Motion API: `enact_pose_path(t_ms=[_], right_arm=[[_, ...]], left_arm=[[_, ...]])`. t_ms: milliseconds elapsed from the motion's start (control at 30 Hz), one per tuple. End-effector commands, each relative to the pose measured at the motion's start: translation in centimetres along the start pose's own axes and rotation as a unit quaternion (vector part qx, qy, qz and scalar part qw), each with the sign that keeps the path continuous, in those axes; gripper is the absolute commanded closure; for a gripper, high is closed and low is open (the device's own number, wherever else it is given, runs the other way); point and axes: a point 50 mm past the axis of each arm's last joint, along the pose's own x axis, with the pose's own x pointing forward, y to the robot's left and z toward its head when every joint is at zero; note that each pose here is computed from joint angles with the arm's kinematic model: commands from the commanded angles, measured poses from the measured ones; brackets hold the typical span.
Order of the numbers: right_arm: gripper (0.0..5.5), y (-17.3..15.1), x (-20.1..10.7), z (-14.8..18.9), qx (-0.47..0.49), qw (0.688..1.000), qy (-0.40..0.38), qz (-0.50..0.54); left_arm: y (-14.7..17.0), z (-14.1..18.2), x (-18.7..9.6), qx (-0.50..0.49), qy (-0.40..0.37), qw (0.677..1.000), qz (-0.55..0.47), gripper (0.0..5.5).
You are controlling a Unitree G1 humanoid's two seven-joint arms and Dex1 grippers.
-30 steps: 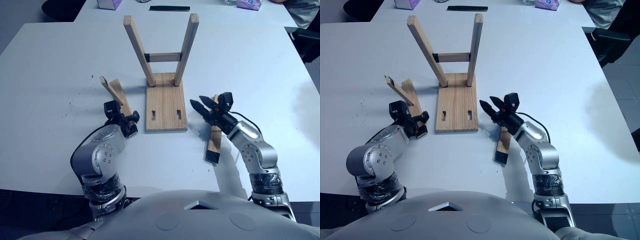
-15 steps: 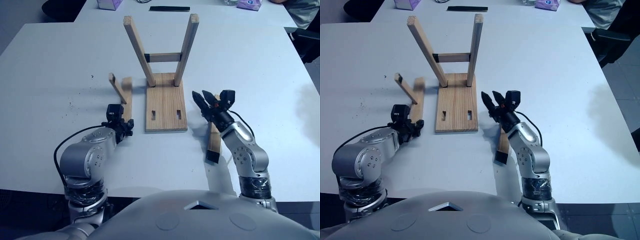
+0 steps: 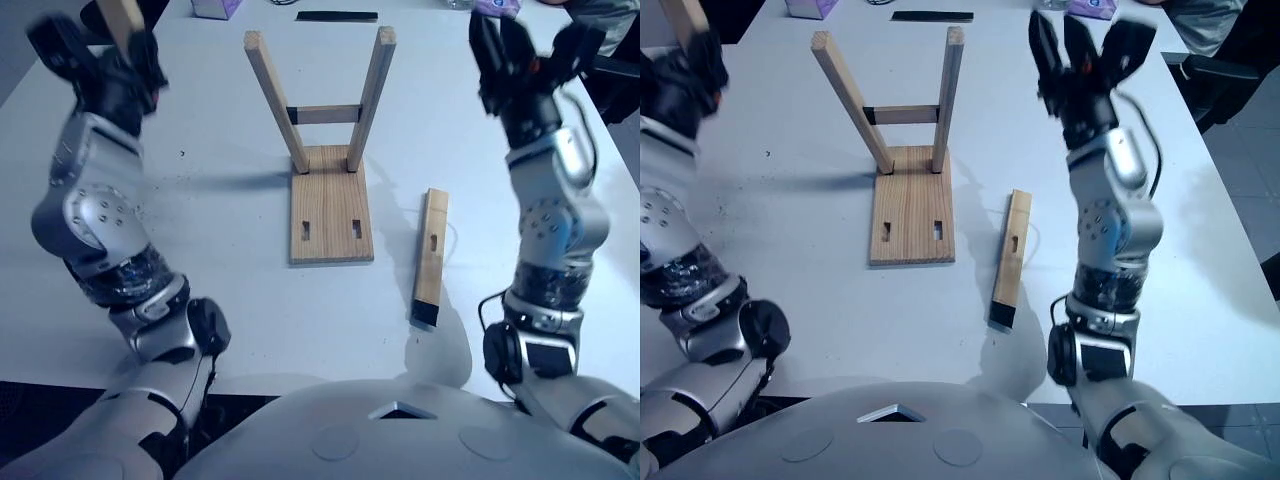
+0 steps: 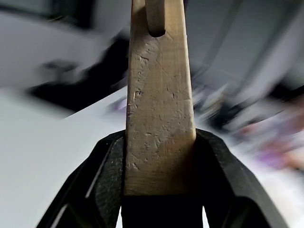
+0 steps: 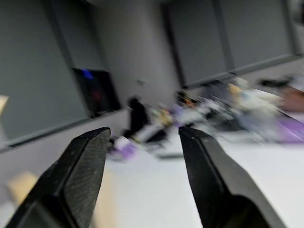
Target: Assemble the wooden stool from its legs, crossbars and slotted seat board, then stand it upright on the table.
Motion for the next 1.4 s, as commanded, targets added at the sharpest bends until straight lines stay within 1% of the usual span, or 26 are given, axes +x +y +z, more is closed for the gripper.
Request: enact_pose_path(t_ms=[33,133,233,300,367,433,467,600,733,833,933,967,1000,1100,1133,1200,1300,1400], right_arm=[[2.83,3.9,2.0,4.4,0.092,0.963,0.046,0.248],[2.83,4.3,1.8,6.9,0.109,0.929,0.076,0.345],[2.83,4.1,1.8,8.0,0.108,0.908,0.107,0.39],[2.57,4.2,1.7,8.1,0.107,0.888,0.131,0.428],[2.28,4.0,1.6,7.8,0.11,0.875,0.151,0.446],[1.91,3.7,1.8,7.5,0.108,0.873,0.173,0.443],[1.86,3.6,2.0,7.4,0.11,0.87,0.179,0.446],[1.86,5.0,2.9,8.3,0.113,0.856,0.177,0.472],[1.86,6.9,3.6,9.0,0.115,0.837,0.183,0.502],[1.86,7.2,4.0,9.2,0.115,0.834,0.188,0.506],[1.86,7.0,4.4,9.0,0.114,0.836,0.194,0.5],[2.05,7.0,4.4,8.8,0.113,0.837,0.196,0.499],[2.09,6.9,4.4,8.7,0.111,0.837,0.197,0.498],[2.54,6.5,3.9,8.5,0.112,0.833,0.202,0.502],[2.79,6.4,3.8,8.4,0.112,0.834,0.204,0.501],[3.0,6.0,3.7,8.3,0.114,0.836,0.207,0.496],[3.49,5.8,3.6,8.6,0.118,0.836,0.199,0.497],[3.5,5.7,3.4,8.7,0.117,0.837,0.195,0.498]], left_arm=[[-5.5,2.3,-1.3,-0.074,-0.034,0.955,-0.285,3.49],[-6.7,1.1,-3.5,-0.073,0.028,0.912,-0.403,3.49],[-6.3,-0.5,-4.9,-0.075,0.089,0.881,-0.459,3.49],[-5.7,-1.3,-5.5,-0.066,0.119,0.869,-0.475,3.49],[-5.3,-1.9,-5.7,-0.057,0.135,0.862,-0.485,3.49],[-5.0,-2.5,-6.1,-0.046,0.149,0.852,-0.5,3.49],[-4.9,-2.8,-6.3,-0.038,0.155,0.849,-0.504,3.49],[-5.0,-3.7,-6.7,-0.027,0.167,0.835,-0.524,3.49],[-5.1,-4.3,-7.0,-0.022,0.174,0.829,-0.531,3.49],[-5.0,-4.7,-7.1,-0.022,0.181,0.825,-0.535,3.49],[-5.0,-5.0,-7.3,-0.022,0.193,0.817,-0.543,3.49],[-4.9,-5.0,-7.3,-0.022,0.195,0.816,-0.544,3.49],[-4.9,-5.0,-7.3,-0.022,0.193,0.816,-0.544,3.49],[-4.9,-4.7,-7.1,-0.026,0.183,0.819,-0.544,3.49],[-4.9,-4.6,-7.1,-0.028,0.18,0.819,-0.544,3.49],[-4.8,-4.5,-7.1,-0.031,0.177,0.82,-0.544,3.49],[-4.7,-4.6,-7.1,-0.034,0.179,0.82,-0.543,3.49],[-4.5,-4.5,-7.0,-0.042,0.173,0.824,-0.538,3.49]])
